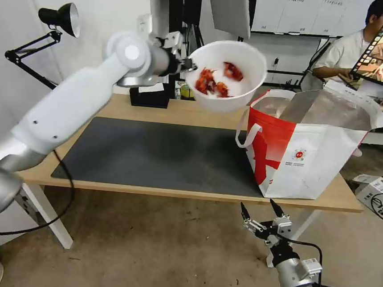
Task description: Pick up the trash from the table and place it into the takeout bag.
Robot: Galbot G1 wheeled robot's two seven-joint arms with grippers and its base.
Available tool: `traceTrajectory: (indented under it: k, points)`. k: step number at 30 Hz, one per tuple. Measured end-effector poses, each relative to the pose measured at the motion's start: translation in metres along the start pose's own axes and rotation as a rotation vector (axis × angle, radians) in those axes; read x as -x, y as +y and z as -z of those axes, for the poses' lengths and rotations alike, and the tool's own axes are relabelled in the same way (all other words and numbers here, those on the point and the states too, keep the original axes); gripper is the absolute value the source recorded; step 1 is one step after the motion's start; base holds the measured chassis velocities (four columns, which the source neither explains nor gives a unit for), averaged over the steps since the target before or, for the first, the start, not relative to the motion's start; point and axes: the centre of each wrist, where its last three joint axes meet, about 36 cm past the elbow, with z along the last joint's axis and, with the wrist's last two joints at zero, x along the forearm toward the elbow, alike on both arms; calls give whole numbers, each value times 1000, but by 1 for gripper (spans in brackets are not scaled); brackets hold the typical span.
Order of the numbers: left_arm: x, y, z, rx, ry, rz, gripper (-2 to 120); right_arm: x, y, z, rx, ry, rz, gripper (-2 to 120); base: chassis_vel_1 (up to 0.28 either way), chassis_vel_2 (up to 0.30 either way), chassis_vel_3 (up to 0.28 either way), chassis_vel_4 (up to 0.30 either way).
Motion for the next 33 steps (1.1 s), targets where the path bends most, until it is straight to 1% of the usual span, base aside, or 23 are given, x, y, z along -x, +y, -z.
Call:
traceTrajectory:
  k: [1,2,3,6,7,10,11,14,15,17,18,19,22,27,30,31,33]
  points:
    - [1,-1,0,0,0,-1,0,0,0,0,0,0,0,100,0,0,0,0]
    - [13,-15,3,-3,2,-12,0,0,0,0,0,0,0,100,0,0,0,0]
    - [13,-15,3,-3,2,-12,0,0,0,0,0,0,0,100,0,0,0,0]
    - [33,-34,6,-12,10,-25,0,0,0,0,0,0,0,100,0,0,0,0]
    - [33,-34,6,-12,10,-25,0,0,0,0,0,0,0,100,0,0,0,0]
    - [54,-56,4,-19,24,-44,0,0,0,0,0,0,0,100,0,0,0,0]
    - [54,-56,4,-19,24,-44,0,0,0,0,0,0,0,100,0,0,0,0]
    - [71,-75,1,-24,36,-58,0,0,0,0,0,0,0,100,0,0,0,0]
    - [71,-75,1,-24,36,-58,0,0,0,0,0,0,0,100,0,0,0,0]
    - [84,-90,-4,-23,48,-66,0,0,0,0,0,0,0,100,0,0,0,0]
    - [87,-94,-6,-23,52,-69,0,0,0,0,0,0,0,100,0,0,0,0]
    - [87,-94,-6,-23,52,-69,0,0,0,0,0,0,0,100,0,0,0,0]
    - [100,-112,-13,-36,49,-84,0,0,0,0,0,0,0,100,0,0,0,0]
    - [108,-121,-21,-43,36,-100,0,0,0,0,0,0,0,100,0,0,0,0]
    - [113,-127,-32,-33,2,-99,0,0,0,0,0,0,0,100,0,0,0,0]
    - [113,-127,-32,-33,2,-99,0,0,0,0,0,0,0,100,0,0,0,0]
    - [118,-130,-41,2,-51,-88,0,0,0,0,0,0,0,100,0,0,0,0]
